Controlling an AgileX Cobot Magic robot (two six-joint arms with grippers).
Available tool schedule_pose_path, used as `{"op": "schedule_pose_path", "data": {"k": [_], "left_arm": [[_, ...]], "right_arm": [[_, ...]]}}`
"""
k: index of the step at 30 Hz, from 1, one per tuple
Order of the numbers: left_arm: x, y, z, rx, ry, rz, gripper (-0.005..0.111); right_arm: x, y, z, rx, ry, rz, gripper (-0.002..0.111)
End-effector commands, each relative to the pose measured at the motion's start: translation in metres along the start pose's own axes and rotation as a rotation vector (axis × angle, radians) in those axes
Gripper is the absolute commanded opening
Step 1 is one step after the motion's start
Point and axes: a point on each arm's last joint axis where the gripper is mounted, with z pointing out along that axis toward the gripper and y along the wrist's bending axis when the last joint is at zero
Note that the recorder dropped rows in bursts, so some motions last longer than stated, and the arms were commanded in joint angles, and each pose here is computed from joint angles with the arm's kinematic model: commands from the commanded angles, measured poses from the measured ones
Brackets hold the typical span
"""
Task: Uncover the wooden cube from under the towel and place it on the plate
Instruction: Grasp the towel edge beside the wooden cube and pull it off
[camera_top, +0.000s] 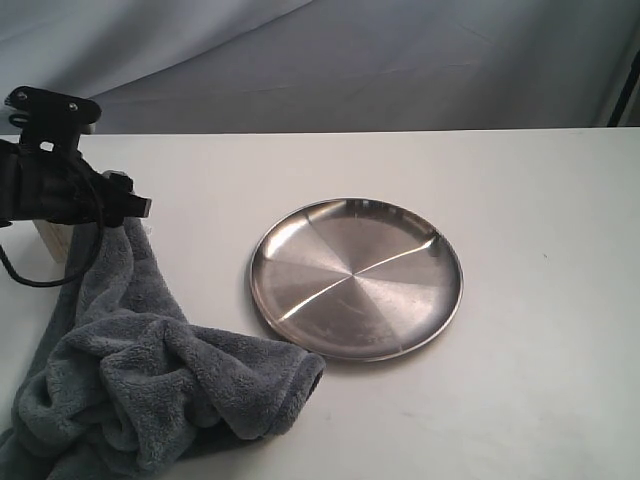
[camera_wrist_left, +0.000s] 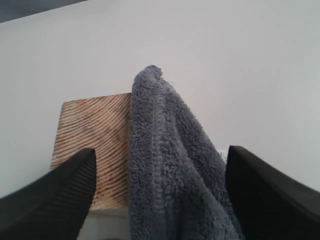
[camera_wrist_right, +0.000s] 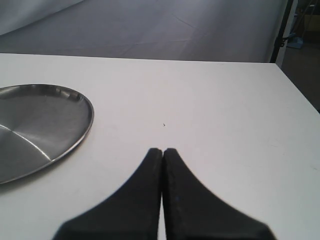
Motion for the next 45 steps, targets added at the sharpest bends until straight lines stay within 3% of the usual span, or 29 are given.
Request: {"op": "schedule_pose_path", "data": {"k": [1, 9, 17, 24, 30, 34, 38, 45], "left_arm": [[0.003, -0.003, 0.008, 0.018, 0.017, 0.004, 0.068], [0.01, -0.007, 0.024, 0.022, 0.054, 0.017, 0.054], [0.01, -0.009, 0.024, 0.041, 0.052, 0.021, 0.001], [0.011, -0.009, 0.017, 0.063, 0.044, 0.022, 0.0], [0.007, -0.026, -0.011, 0.304, -0.021, 0.064, 0.0], [0.011, -0.027, -0.026, 0.348, -0.031, 0.051, 0.0], [0.024, -0.025, -0.04, 0.352, -0.019, 0.044, 0.0], [0.069, -0.036, -0.075, 0.53, 0.05, -0.004, 0.0]], "right_arm": [[0.0, 0.0, 0.0, 0.0, -0.013, 0.003, 0.0], [0.0, 0.0, 0.0, 0.0, -0.013, 0.003, 0.0], [0.0, 0.0, 0.0, 0.0, -0.013, 0.003, 0.0], [0.0, 0.0, 0.0, 0.0, -0.013, 0.003, 0.0], [0.0, 0.0, 0.0, 0.0, -0.013, 0.003, 0.0], [0.0, 0.0, 0.0, 0.0, -0.013, 0.003, 0.0], [0.0, 0.0, 0.0, 0.0, -0.013, 0.003, 0.0], [0.0, 0.0, 0.0, 0.0, -0.013, 0.003, 0.0]]}}
